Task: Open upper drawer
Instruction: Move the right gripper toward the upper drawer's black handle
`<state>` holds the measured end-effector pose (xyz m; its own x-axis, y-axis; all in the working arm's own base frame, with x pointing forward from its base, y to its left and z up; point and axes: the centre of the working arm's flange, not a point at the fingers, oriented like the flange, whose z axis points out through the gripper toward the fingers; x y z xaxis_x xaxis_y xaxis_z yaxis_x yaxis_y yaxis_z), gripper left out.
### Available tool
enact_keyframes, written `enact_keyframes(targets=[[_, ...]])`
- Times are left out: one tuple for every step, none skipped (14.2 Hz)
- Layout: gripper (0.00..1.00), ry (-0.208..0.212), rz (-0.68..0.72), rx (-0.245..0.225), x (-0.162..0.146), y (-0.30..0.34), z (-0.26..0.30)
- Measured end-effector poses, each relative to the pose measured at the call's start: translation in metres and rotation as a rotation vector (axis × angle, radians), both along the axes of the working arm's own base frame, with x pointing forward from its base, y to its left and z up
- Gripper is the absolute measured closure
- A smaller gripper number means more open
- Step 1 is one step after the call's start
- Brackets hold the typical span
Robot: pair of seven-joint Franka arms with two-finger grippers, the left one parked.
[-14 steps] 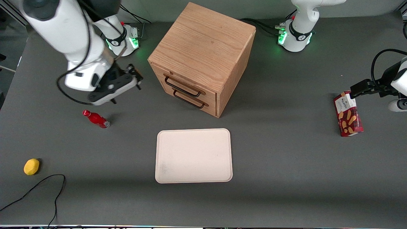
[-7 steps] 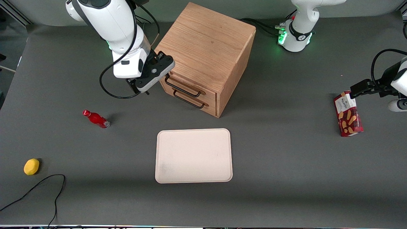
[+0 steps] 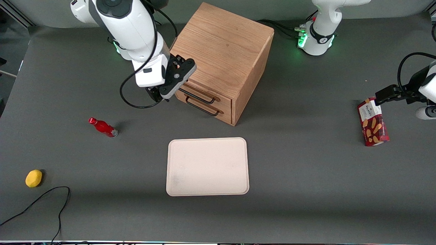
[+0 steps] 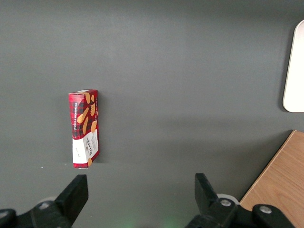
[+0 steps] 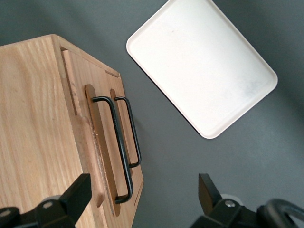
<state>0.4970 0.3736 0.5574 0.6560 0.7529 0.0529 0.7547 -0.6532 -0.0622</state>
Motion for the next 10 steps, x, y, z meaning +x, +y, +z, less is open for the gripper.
enact_keyframes(targets=[[0.00, 0.003, 0.009, -0.003, -0.0027, 0.0050, -0.0023], [0.00, 0.002, 0.018, -0.008, -0.0053, 0.0090, -0.0039], [0.00, -0.002, 0.026, -0.017, -0.0068, 0.0113, -0.0052], [0.00, -0.003, 0.031, -0.026, -0.0074, 0.0118, -0.0065], [0.00, -0.004, 0.042, -0.037, -0.0074, 0.0109, -0.0076], [0.00, -0.007, 0.063, -0.049, -0.0069, 0.0094, -0.0086], [0.00, -0.011, 0.081, -0.056, -0.0058, 0.0077, -0.0095], [0.00, -0.013, 0.097, -0.060, -0.0045, 0.0058, -0.0103], [0.00, -0.014, 0.119, -0.063, -0.0031, 0.0038, -0.0111], [0.00, -0.015, 0.139, -0.064, -0.0018, 0.0018, -0.0117]])
